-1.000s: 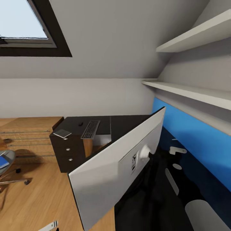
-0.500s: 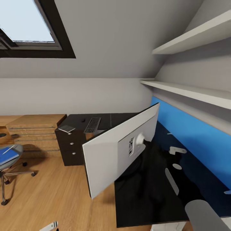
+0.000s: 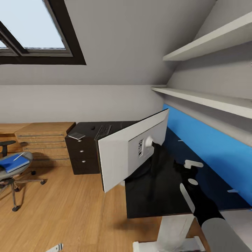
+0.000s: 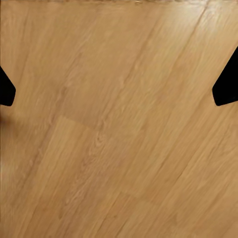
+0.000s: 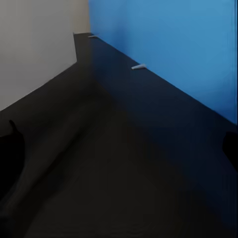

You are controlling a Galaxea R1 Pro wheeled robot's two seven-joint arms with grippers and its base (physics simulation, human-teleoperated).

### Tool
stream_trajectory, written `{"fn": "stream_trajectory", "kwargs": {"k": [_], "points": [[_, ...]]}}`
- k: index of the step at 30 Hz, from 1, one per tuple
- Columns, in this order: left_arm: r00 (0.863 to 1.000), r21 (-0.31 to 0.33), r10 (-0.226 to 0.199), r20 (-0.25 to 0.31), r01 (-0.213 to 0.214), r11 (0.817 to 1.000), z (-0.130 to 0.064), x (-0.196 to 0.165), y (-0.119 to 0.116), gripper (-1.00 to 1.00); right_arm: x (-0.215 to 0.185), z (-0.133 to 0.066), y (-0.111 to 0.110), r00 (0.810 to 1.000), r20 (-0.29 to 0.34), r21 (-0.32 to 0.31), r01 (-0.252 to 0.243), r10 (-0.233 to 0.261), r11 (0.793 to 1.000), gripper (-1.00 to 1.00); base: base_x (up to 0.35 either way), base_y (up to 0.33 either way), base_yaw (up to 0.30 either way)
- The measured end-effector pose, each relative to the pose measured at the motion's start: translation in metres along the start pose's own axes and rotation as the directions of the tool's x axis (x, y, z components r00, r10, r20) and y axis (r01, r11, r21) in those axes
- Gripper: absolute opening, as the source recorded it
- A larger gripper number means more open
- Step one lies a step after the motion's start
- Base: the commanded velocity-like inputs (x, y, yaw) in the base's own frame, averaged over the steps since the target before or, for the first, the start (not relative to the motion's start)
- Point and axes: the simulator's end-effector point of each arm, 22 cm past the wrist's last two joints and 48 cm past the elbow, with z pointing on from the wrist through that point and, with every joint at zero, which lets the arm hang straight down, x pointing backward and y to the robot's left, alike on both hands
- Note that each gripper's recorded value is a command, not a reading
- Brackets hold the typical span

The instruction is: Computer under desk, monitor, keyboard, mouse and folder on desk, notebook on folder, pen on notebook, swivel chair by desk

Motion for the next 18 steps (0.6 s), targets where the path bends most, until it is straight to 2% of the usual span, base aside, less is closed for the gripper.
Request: {"fn": "stream_trajectory", "kwargs": {"k": [14, 18], "points": [[1.000, 0.000, 0.001, -0.002, -0.001, 1.000, 0.000, 0.001, 0.000, 1.00, 0.007, -0.001, 0.005, 1.000, -0.015, -0.006, 0.002, -0.002, 1.000, 1.00, -0.335, 0.000, 0.000], [1.000, 0.000, 0.000, -0.001, 0.000, 1.000, 0.000, 0.001, 0.000, 1.00, 0.011, -0.002, 0.011, 1.000, -0.023, -0.012, -0.001, 0.001, 1.000, 1.00, -0.213, 0.054, 0.000]]}}
